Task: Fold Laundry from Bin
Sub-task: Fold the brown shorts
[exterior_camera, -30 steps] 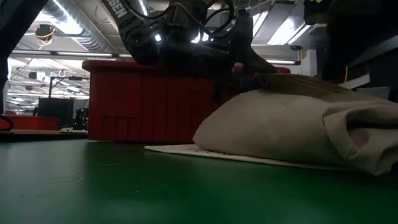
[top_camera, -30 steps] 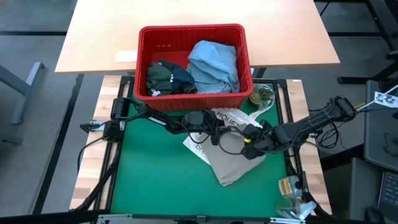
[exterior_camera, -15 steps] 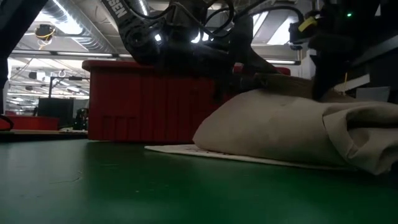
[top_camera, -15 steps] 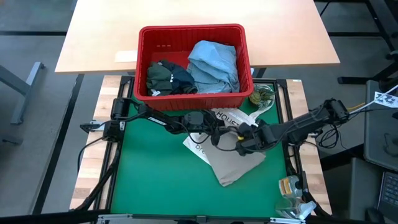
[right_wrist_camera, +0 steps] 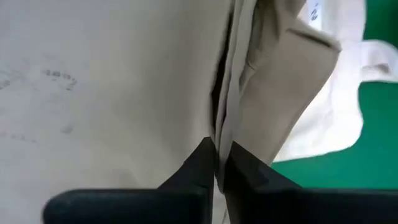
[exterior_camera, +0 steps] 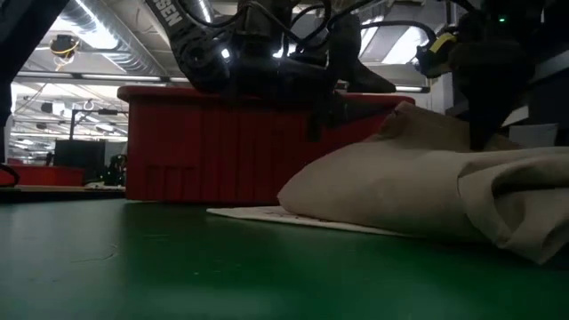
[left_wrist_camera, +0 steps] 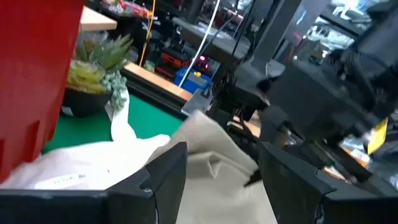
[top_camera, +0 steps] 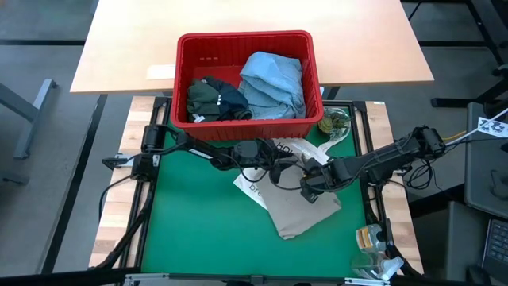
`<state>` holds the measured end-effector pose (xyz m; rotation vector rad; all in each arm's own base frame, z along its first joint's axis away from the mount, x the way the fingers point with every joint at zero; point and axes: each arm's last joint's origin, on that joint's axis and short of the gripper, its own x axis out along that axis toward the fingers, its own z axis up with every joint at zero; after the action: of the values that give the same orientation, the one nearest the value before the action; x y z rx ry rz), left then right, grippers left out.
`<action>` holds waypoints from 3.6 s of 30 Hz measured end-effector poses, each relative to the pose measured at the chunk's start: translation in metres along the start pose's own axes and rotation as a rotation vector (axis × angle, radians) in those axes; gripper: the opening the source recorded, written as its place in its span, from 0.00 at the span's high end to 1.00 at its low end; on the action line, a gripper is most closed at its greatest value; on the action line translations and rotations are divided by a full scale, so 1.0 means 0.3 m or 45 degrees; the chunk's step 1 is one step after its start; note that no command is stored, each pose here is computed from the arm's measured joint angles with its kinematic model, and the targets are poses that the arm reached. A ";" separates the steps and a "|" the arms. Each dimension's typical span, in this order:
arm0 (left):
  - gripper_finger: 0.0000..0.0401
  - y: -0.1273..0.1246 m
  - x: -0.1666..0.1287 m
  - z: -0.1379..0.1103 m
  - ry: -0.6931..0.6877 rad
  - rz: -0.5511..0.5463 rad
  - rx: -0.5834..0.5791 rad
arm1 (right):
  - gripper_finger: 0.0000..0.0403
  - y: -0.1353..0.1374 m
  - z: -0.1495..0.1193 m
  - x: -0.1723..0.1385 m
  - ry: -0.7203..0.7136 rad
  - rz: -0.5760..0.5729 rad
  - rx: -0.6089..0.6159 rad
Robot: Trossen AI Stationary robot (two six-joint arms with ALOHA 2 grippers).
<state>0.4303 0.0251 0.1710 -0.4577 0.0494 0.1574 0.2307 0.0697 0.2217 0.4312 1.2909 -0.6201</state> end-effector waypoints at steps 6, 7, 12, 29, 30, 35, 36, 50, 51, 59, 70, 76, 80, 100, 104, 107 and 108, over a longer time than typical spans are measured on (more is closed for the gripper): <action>0.49 -0.001 0.000 -0.001 0.002 -0.004 -0.006 | 0.97 -0.015 -0.003 -0.001 -0.035 -0.083 -0.002; 0.48 -0.002 0.000 -0.001 0.004 -0.007 -0.006 | 0.96 -0.018 -0.003 -0.001 -0.048 -0.105 -0.006; 0.48 -0.013 -0.001 -0.007 0.028 -0.053 0.003 | 0.94 -0.027 -0.006 -0.002 -0.051 -0.147 -0.016; 0.53 -0.035 -0.004 -0.018 0.051 -0.112 0.169 | 0.94 -0.033 -0.011 -0.003 -0.016 -0.162 -0.025; 0.54 -0.035 -0.004 -0.018 0.051 -0.113 0.169 | 0.94 -0.036 -0.013 -0.004 -0.004 -0.172 -0.029; 0.57 -0.036 -0.005 -0.015 0.055 -0.115 0.169 | 0.94 -0.049 -0.022 -0.007 0.032 -0.222 -0.040; 0.58 -0.037 -0.005 -0.013 0.054 -0.116 0.169 | 0.93 -0.050 -0.022 -0.007 0.036 -0.227 -0.041; 0.61 -0.067 -0.029 0.042 0.070 -0.136 0.206 | 0.59 -0.047 -0.025 -0.019 0.120 -0.181 -0.092; 0.61 -0.070 -0.032 0.038 0.102 -0.143 0.207 | 0.58 -0.047 -0.023 -0.030 0.134 -0.180 -0.101; 0.61 -0.106 -0.049 -0.031 0.344 -0.212 0.215 | 0.58 -0.048 0.026 -0.170 0.019 -0.241 -0.114; 0.61 -0.148 -0.094 -0.146 0.666 -0.122 0.352 | 0.58 0.012 0.066 -0.117 -0.300 -0.125 -0.247; 0.61 -0.157 -0.130 -0.201 0.815 0.039 0.455 | 0.58 0.012 0.044 -0.001 -0.426 -0.155 -0.213; 0.61 -0.162 -0.148 -0.225 0.871 0.107 0.557 | 0.58 -0.024 0.010 0.081 -0.455 -0.238 -0.089; 0.61 -0.170 -0.163 -0.203 0.874 0.143 0.578 | 0.58 -0.078 -0.058 0.161 -0.237 -0.249 0.019; 0.61 -0.192 -0.174 -0.147 0.813 0.127 0.565 | 0.58 -0.055 -0.016 0.081 -0.305 -0.275 -0.024; 0.61 -0.201 -0.181 -0.119 0.770 0.149 0.570 | 0.58 -0.032 0.017 0.034 -0.408 -0.263 -0.044; 0.61 -0.202 -0.181 -0.114 0.755 0.164 0.574 | 0.58 -0.026 0.027 0.023 -0.442 -0.259 -0.050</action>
<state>0.3863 -0.0513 0.1712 -0.0368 0.6841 0.1275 0.2327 0.0576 0.2173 0.1503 1.0187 -0.8007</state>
